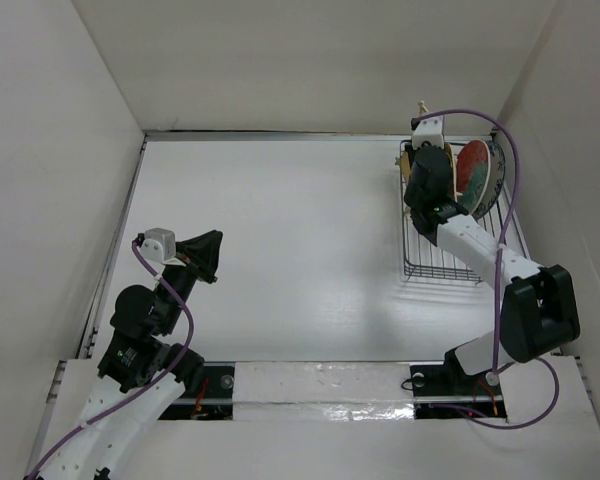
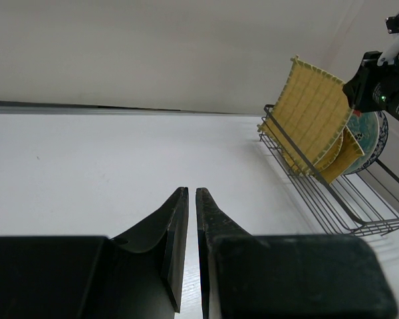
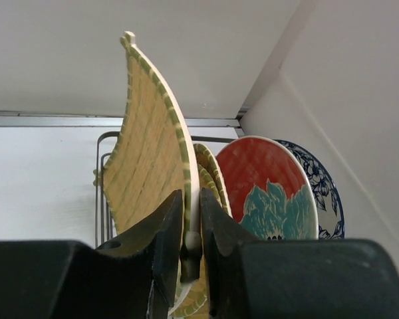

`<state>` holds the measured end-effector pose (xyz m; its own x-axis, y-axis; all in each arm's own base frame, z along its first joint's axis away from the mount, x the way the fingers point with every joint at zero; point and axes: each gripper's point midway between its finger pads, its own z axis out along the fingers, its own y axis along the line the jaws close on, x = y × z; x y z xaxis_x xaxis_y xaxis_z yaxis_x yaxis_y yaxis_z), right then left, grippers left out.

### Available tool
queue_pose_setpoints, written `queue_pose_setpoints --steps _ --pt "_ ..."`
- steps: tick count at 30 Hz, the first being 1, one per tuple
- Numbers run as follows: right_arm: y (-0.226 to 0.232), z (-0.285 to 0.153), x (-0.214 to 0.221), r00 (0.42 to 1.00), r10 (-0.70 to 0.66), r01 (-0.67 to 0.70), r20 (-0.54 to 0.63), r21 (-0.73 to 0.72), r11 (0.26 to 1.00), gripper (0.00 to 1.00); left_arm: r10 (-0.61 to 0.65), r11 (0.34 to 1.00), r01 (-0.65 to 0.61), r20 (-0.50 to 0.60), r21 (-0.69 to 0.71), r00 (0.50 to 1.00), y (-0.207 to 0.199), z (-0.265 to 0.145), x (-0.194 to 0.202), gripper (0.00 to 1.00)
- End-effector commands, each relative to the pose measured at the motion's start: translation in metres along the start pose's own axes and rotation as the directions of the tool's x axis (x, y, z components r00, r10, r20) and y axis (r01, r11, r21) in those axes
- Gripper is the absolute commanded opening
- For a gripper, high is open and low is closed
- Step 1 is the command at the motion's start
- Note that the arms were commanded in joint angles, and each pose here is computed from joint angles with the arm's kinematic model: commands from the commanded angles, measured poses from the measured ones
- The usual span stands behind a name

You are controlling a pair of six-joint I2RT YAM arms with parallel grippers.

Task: Load the plates into the dish rack

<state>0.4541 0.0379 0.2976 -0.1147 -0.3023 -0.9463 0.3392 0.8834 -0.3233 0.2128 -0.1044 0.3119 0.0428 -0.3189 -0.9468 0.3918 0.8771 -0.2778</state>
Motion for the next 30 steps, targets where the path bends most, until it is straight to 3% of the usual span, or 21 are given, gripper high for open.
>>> queue_pose_setpoints --steps 1,4,6,9,14,17,21,24,30 --pt "-0.015 -0.002 -0.026 0.993 0.103 -0.105 0.054 0.032 0.994 0.26 -0.014 1.000 0.012 0.051 0.027 0.999 -0.007 0.001 -0.018 0.08" --pt "-0.022 -0.007 -0.011 0.988 0.150 -0.151 0.024 0.058 0.987 0.37 -0.015 0.999 0.013 0.047 0.031 0.999 -0.008 0.001 -0.017 0.08" --pt "-0.025 -0.013 -0.002 0.985 0.173 -0.173 0.000 0.070 0.982 0.35 -0.014 0.999 0.013 0.043 0.034 0.999 -0.009 0.002 -0.016 0.08" --pt "-0.027 -0.024 0.011 0.972 0.234 -0.230 -0.025 0.092 0.969 0.25 -0.017 0.999 0.016 0.042 0.037 0.999 -0.010 0.002 -0.016 0.08" --pt "-0.037 -0.030 0.023 0.949 0.313 -0.307 -0.038 0.118 0.944 0.30 -0.017 0.999 0.016 0.034 0.040 0.999 -0.010 0.004 -0.014 0.08" --pt "-0.039 -0.027 0.021 0.924 0.377 -0.372 -0.064 0.083 0.925 0.36 -0.017 0.999 0.016 0.030 0.040 0.999 -0.010 0.004 -0.013 0.08" --pt "-0.054 -0.026 0.017 0.890 0.448 -0.439 -0.083 0.101 0.893 0.62 -0.017 0.999 0.016 0.030 0.036 0.999 -0.009 0.004 -0.013 0.08" --pt "-0.068 -0.022 0.021 0.854 0.509 -0.496 -0.106 0.126 0.859 0.75 -0.015 0.999 0.014 0.027 0.035 1.000 -0.009 0.005 -0.012 0.08" --pt "-0.074 -0.014 0.034 0.809 0.565 -0.556 -0.163 0.099 0.825 0.82 -0.014 0.999 0.013 0.029 0.035 0.999 -0.009 0.005 -0.013 0.08"
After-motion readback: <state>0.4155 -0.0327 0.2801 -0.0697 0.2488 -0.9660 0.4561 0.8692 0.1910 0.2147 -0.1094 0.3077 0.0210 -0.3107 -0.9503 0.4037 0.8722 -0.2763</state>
